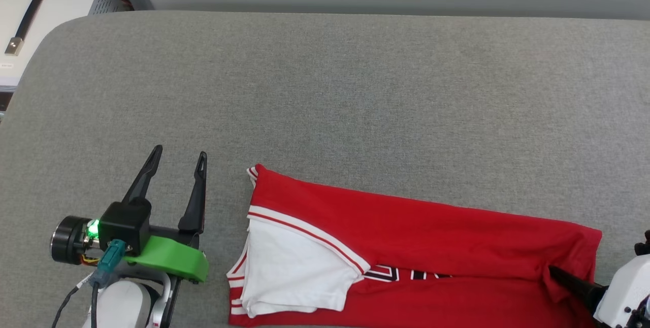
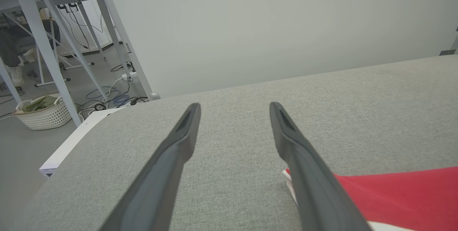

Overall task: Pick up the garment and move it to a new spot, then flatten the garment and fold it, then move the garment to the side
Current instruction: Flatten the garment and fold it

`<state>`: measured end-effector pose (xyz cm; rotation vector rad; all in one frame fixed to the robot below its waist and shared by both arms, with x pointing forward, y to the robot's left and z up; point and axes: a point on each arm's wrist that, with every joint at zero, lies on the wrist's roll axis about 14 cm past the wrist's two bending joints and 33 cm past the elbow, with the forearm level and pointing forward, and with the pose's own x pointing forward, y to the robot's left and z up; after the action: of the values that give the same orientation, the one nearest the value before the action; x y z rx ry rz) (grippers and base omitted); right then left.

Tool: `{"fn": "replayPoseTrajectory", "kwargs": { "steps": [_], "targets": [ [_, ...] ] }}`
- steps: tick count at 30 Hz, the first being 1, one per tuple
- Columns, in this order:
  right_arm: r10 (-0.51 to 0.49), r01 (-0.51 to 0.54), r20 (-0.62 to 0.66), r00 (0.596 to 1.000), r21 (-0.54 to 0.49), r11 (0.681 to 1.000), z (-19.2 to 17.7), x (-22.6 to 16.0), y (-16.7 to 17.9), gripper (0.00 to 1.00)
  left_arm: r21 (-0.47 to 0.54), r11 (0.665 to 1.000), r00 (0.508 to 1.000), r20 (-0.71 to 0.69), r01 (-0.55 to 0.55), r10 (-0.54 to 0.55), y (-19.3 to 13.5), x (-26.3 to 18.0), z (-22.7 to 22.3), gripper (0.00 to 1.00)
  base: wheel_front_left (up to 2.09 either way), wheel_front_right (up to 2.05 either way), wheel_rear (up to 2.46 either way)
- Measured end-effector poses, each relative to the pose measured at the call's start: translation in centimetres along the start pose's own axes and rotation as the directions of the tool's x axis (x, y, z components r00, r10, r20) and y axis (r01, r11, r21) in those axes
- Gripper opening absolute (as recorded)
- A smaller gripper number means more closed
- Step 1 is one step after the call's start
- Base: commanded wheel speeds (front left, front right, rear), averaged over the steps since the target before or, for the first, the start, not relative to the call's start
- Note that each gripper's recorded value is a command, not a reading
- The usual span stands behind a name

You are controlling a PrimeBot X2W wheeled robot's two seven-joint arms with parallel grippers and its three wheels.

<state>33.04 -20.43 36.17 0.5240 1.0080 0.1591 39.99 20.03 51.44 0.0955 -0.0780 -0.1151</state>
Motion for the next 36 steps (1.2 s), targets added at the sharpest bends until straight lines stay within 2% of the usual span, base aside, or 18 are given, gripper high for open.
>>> {"fn": "replayPoseTrajectory", "kwargs": {
  "steps": [2, 3, 5, 6, 17, 27, 31, 36],
  "targets": [
    [0.01, -0.01, 0.001, 1.0, 0.002, 1.0, -0.1, 0.2, 0.4, 0.97, -0.003, 1.0, 1.0, -0.003, 0.004, -0.004, 0.0, 0.0, -0.2, 1.0, 0.0, 0.0, 0.0],
    [0.016, -0.016, 0.004, 1.0, 0.002, 1.0, -0.1, 0.3, 0.6, 0.61, -0.004, 1.0, 1.0, -0.003, 0.006, -0.006, -0.1, 0.0, -0.2, 1.0, 0.0, 0.0, 0.0],
    [0.022, -0.022, 0.008, 1.0, 0.002, 1.0, -0.1, 0.3, 0.7, 0.03, 0.003, 1.0, 1.0, -0.002, 0.01, -0.01, -0.1, 0.1, -0.2, 1.0, 0.0, 0.0, 0.0],
    [0.025, -0.025, 0.01, 1.0, 0.001, 1.0, -0.1, 0.3, 0.8, 0.0, 0.006, 1.0, 1.0, 0.0, 0.008, -0.008, 0.0, 0.1, -0.1, 1.0, 0.0, 0.0, 0.0],
    [0.014, -0.013, 0.129, 0.992, -0.011, 1.0, 1.5, -0.9, 0.2, 0.0, -0.01, 1.0, 1.0, 0.009, 0.008, -0.007, -0.2, -0.2, 0.1, 1.0, 0.0, 0.0, 0.0],
    [-0.152, 0.18, 0.275, 0.949, -0.081, 0.98, 5.4, -4.6, -5.3, 0.0, -0.036, 0.999, 1.0, 0.024, -0.005, 0.006, -0.4, -0.6, 0.5, 1.0, 0.0, 0.0, 0.0],
    [-0.155, 0.191, 0.306, 0.939, -0.09, 0.977, 6.3, -5.4, -5.4, 0.0, -0.042, 0.999, 1.0, 0.026, -0.008, 0.009, -0.4, -1.0, 0.6, 1.0, 0.0, 0.0, 0.0],
    [-0.104, 0.157, 0.337, 0.936, -0.134, 0.978, 6.9, -5.8, -3.5, 0.0, -0.058, 0.998, 0.999, 0.034, -0.026, 0.028, -0.3, -1.7, 0.9, 1.0, 0.0, 0.0, 0.0]
  ]
}}
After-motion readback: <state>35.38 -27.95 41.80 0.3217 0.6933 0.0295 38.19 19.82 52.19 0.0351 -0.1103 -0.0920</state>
